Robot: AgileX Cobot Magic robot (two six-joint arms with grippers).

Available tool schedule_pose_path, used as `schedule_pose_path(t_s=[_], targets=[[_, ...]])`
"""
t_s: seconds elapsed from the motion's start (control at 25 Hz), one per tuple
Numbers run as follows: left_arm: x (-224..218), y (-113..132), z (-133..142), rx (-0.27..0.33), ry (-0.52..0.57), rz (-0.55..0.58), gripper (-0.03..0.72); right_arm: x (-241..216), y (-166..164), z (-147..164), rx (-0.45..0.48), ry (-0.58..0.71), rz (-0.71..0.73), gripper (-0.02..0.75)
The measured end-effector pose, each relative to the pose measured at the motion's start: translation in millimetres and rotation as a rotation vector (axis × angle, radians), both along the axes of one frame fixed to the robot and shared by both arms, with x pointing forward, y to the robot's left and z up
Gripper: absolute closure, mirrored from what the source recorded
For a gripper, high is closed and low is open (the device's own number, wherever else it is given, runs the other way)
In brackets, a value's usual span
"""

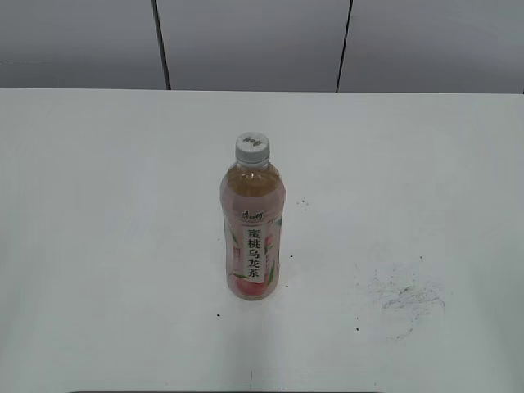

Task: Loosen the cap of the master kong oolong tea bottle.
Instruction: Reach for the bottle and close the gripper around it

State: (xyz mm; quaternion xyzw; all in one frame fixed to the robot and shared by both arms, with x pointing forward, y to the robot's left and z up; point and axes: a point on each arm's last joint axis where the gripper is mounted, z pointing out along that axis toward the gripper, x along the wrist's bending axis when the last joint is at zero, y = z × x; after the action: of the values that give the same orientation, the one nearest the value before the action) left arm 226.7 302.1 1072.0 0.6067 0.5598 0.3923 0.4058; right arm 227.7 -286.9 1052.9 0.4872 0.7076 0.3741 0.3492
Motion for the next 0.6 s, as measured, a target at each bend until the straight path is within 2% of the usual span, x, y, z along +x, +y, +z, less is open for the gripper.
schedule_pose_path(t_s=[0.6], targets=[[0.0,0.9,0.0,0.009,-0.001,0.007,0.251,0.0,0.0,0.0,0.0,0.0,0.0,0.258]])
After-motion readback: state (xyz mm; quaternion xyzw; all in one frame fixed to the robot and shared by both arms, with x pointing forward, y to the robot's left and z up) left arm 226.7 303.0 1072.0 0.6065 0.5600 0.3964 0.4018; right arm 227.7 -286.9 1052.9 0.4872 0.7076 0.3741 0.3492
